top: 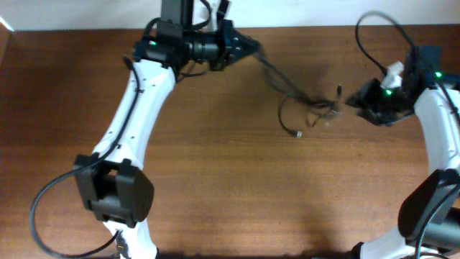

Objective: Untangle cables

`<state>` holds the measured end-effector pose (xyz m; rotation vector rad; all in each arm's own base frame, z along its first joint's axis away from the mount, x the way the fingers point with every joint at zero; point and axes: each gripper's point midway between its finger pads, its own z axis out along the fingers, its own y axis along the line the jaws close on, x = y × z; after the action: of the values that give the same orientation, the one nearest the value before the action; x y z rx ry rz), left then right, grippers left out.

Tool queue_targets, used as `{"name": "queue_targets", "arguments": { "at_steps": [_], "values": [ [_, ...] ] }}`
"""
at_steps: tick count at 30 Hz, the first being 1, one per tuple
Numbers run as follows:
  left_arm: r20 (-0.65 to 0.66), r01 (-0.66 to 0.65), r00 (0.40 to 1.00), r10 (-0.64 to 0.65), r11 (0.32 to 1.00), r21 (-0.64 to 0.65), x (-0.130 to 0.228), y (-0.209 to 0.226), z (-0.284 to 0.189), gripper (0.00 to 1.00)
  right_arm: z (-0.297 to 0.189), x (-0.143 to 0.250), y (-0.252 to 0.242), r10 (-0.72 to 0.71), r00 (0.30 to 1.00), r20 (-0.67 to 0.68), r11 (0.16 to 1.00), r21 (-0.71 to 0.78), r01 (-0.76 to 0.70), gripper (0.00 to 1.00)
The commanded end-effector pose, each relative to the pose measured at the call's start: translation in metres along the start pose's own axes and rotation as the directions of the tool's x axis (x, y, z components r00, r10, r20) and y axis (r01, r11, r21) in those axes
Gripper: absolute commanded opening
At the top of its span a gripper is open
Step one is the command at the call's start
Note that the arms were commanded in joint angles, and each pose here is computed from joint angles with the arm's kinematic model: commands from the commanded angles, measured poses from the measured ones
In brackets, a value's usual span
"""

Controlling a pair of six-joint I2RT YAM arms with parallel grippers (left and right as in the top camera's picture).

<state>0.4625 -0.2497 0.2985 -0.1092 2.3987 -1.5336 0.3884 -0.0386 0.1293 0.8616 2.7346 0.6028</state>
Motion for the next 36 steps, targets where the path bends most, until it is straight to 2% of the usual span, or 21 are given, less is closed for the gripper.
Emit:
{"name": "queue_targets", "arguments": {
  "at_steps": [1,3,7,9,10,11,12,13,16,17,19,20,23,24,25,26,27,29,30,32,36],
  "values": [
    [0.260,-0.098,0.940,0.222,0.904,-0.416,-0.042,0.036,-0.074,0.00,0.004,-0.014,-0.064,0.024,0.998,0.051,0.969,0.244,-0.036,0.45],
    [0.164,-0.155,0.949,0.268,0.854,-0.497,-0.023,0.050,-0.069,0.00,0.007,-0.013,-0.051,-0.002,1.000,0.031,0.985,0.172,-0.004,0.45],
    [-0.015,-0.287,0.946,0.325,0.810,-0.512,0.015,0.051,-0.049,0.00,0.010,-0.010,-0.025,-0.071,0.998,0.000,0.997,0.022,0.071,0.45],
    [-0.096,-0.347,0.933,0.347,0.792,-0.503,0.034,0.049,-0.039,0.13,0.009,-0.007,-0.012,-0.109,0.994,-0.009,0.993,-0.052,0.108,0.46],
    [-0.134,-0.375,0.924,0.358,0.783,-0.496,0.043,0.048,-0.034,0.30,0.007,-0.005,-0.006,-0.126,0.992,-0.011,0.989,-0.082,0.125,0.46],
    [-0.189,-0.425,0.904,0.382,0.768,-0.478,0.057,0.044,-0.026,0.74,0.004,-0.005,-0.003,-0.129,0.992,-0.006,0.987,-0.094,0.128,0.49],
    [-0.234,-0.472,0.881,0.410,0.752,-0.459,0.067,0.041,-0.019,0.99,0.001,-0.005,-0.001,-0.134,0.991,0.001,0.986,-0.102,0.133,0.50],
    [-0.278,-0.524,0.852,0.444,0.732,-0.435,0.077,0.037,-0.013,1.00,-0.002,-0.006,0.003,-0.138,0.990,0.008,0.984,-0.112,0.138,0.52],
    [-0.431,-0.714,0.697,0.573,0.609,-0.346,0.111,0.029,0.006,0.99,-0.013,-0.008,0.010,-0.145,0.989,0.022,0.981,-0.126,0.147,0.58],
    [-0.474,-0.775,0.627,0.619,0.562,-0.291,0.123,0.025,0.012,1.00,-0.018,-0.008,0.018,-0.148,0.989,0.020,0.976,-0.156,0.149,0.59],
    [-0.502,-0.822,0.558,0.661,0.526,-0.219,0.138,0.013,0.016,1.00,-0.031,-0.008,0.031,-0.176,0.984,0.027,0.964,-0.196,0.178,0.61],
    [-0.524,-0.862,0.484,0.701,0.485,-0.147,0.150,0.002,0.015,0.99,-0.043,-0.011,0.037,-0.192,0.981,0.039,0.961,-0.196,0.196,0.62],
    [-0.535,-0.888,0.431,0.726,0.447,-0.108,0.157,-0.009,0.011,0.99,-0.069,-0.018,0.050,-0.221,0.972,0.081,0.954,-0.189,0.232,0.65],
    [-0.527,-0.890,0.430,0.733,0.443,-0.111,0.155,-0.011,0.010,0.85,-0.075,-0.020,0.053,-0.224,0.971,0.090,0.953,-0.190,0.237,0.66],
    [-0.520,-0.890,0.432,0.737,0.440,-0.117,0.152,-0.013,0.010,0.79,-0.077,-0.020,0.054,-0.225,0.970,0.092,0.952,-0.191,0.239,0.67],
    [-0.492,-0.875,0.471,0.732,0.459,-0.155,0.142,-0.017,0.006,0.72,-0.078,-0.018,0.056,-0.226,0.970,0.087,0.951,-0.195,0.239,0.67],
    [-0.461,-0.845,0.529,0.712,0.490,-0.213,0.130,-0.018,0.000,0.70,-0.076,-0.014,0.058,-0.231,0.970,0.074,0.951,-0.195,0.241,0.67],
    [-0.331,-0.676,0.732,0.595,0.579,-0.455,0.082,-0.003,-0.026,0.66,-0.068,0.000,0.073,-0.292,0.955,0.046,0.935,-0.196,0.295,0.68],
    [-0.287,-0.601,0.791,0.540,0.597,-0.532,0.067,0.011,-0.040,0.66,-0.063,0.006,0.079,-0.318,0.948,0.036,0.931,-0.180,0.319,0.68],
    [-0.295,-0.551,0.829,0.475,0.606,-0.574,0.057,0.039,-0.048,0.67,-0.054,0.013,0.083,-0.351,0.936,0.026,0.930,-0.109,0.352,0.68],
    [-0.388,-0.504,0.864,0.321,0.552,-0.665,0.051,0.124,-0.025,0.64,-0.051,0.014,0.082,-0.334,0.942,0.022,0.939,-0.073,0.335,0.68]
  ]
}}
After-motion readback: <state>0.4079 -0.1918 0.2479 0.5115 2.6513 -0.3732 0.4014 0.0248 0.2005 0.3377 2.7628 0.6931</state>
